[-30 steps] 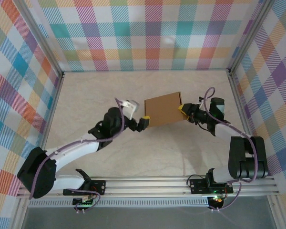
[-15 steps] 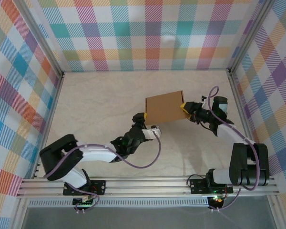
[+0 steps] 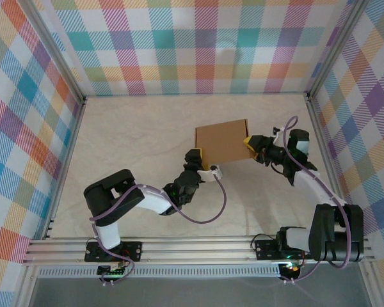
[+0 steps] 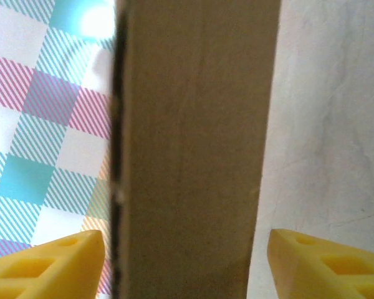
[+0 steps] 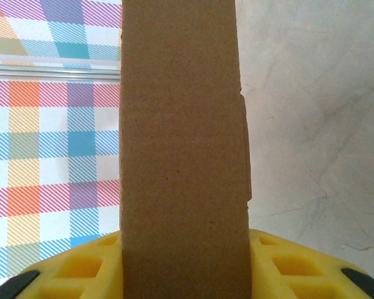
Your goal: Fold the paper box
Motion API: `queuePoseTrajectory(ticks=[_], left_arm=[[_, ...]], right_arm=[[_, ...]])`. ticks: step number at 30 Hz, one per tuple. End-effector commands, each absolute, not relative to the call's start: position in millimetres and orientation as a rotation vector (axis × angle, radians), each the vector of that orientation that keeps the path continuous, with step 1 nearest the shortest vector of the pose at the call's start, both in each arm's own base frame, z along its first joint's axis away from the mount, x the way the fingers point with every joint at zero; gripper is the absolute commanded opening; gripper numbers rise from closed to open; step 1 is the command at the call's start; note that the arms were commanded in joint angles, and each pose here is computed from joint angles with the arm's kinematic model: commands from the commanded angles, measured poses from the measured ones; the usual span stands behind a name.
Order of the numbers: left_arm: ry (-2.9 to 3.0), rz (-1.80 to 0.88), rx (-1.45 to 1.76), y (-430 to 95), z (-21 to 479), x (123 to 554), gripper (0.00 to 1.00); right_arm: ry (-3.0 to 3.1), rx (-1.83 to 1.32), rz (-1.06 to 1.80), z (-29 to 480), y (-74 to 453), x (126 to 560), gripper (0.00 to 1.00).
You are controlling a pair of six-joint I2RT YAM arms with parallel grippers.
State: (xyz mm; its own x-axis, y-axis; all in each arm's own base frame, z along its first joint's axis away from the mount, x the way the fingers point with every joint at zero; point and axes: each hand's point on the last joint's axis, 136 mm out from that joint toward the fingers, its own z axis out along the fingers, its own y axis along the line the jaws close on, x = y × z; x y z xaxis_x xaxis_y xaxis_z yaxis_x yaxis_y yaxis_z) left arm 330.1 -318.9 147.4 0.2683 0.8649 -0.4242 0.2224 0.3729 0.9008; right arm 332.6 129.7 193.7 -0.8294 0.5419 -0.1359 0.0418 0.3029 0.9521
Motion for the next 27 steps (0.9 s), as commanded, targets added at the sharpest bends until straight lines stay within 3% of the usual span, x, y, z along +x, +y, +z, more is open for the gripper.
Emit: queuePoseTrajectory(ticks=[1, 16, 23, 27], left_arm=[[1.259, 0.572, 1.037, -310.9, 170.8, 336.6, 0.64], [1.278, 0.547, 1.053, -310.0, 171.3, 333.3, 0.33], [1.317, 0.511, 1.079, -308.9, 171.8, 330.0, 0.24], [1.356, 0.485, 1.126, -309.6, 165.0, 326.8, 0.24]], right_arm=[[2.143, 0.534, 1.559, 193.9, 128.3, 326.9, 0.35], [2.145, 0.581, 1.564, 192.2, 126.8, 329.9, 0.39], [2.143, 0.584, 1.562, 193.0, 126.6, 331.0, 0.44], [2.139, 0.586, 1.556, 194.4, 125.8, 332.2, 0.50]])
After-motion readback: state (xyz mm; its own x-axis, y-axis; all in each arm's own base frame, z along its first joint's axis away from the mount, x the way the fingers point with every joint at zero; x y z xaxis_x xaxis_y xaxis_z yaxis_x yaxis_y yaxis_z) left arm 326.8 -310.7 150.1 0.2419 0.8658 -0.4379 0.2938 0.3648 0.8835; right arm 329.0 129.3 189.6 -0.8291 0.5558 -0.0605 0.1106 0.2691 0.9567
